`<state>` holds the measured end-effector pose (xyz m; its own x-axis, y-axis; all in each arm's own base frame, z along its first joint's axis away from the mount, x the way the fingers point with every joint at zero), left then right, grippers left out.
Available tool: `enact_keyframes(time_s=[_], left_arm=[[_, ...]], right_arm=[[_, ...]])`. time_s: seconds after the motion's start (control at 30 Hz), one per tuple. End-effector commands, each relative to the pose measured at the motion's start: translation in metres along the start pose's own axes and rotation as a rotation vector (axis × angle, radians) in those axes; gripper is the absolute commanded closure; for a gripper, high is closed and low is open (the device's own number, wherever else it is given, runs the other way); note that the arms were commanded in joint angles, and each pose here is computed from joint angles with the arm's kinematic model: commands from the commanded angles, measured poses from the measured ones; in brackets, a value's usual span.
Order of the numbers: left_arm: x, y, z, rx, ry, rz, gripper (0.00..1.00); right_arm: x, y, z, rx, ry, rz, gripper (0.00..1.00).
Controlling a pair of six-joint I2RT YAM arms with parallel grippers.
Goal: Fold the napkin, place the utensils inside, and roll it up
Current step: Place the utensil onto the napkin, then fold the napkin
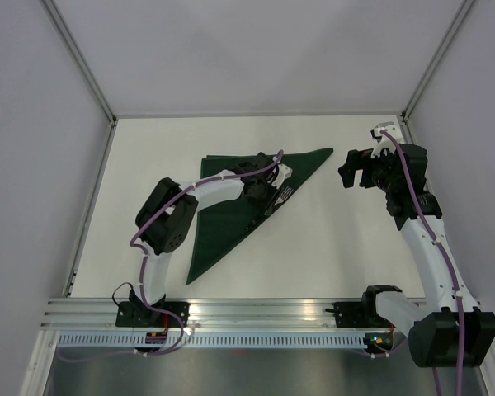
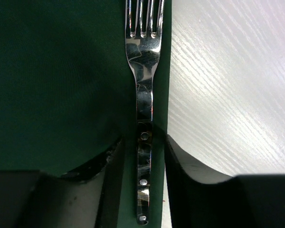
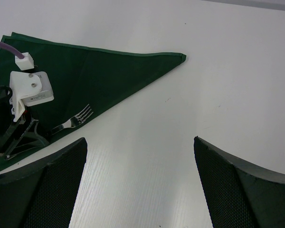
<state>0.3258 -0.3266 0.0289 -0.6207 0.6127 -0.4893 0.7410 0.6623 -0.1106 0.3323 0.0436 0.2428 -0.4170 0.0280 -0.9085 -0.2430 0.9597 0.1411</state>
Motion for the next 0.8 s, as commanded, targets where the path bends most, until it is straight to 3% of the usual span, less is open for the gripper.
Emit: enact_keyframes(time_s=[0.0,0.2,0.37,0.43,0.53,0.67,0.7,0.77], left_arm=[[-0.022,0.000,-0.020,-0.030,-0.064,0.022,0.55],[-0.048,-0.001,-0.045,-0.044,-0.144,0.024,0.41],[-0.081,0.005,-0.092,-0.111,-0.268,-0.032,0.37],[-0.099,0.018,-0.135,-0.205,-0.358,-0.082,0.36],[-0.104,0.045,-0.210,-0.313,-0.465,-0.267,0.37],[-0.083,0.066,-0.317,-0.358,-0.684,-0.498,0.39],[-0.074,0.060,-0.354,-0.362,-0.766,-0.511,0.38],[-0.064,0.054,-0.385,-0.366,-0.837,-0.533,0.39]], right_arm=[[-0.006,-0.001,0.001,0.005,-0.022,-0.008,0.02],[-0.006,0.000,0.001,0.000,-0.023,-0.007,0.02],[-0.004,0.008,0.001,-0.047,-0.017,-0.008,0.02],[-0.002,0.029,0.001,-0.139,-0.002,-0.020,0.02],[0.004,0.057,0.004,-0.218,0.038,-0.077,0.02],[0.032,0.112,0.021,-0.258,0.130,-0.257,0.06],[0.041,0.146,0.019,-0.333,0.136,-0.328,0.07],[0.061,0.173,0.026,-0.369,0.171,-0.406,0.10]])
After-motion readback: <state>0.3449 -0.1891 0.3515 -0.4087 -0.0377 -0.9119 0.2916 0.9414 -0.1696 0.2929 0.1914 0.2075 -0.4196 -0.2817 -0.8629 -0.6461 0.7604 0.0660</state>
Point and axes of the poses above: each gripper's point midway between its finger pads, its own z axis out along the fingers, its own y axis along the line the jaws close on, x = y × z, the point moved 1 cm from there along -z, back along the fingers, and after that the axes turned 3 degrees about z, right-handed, at the moved point
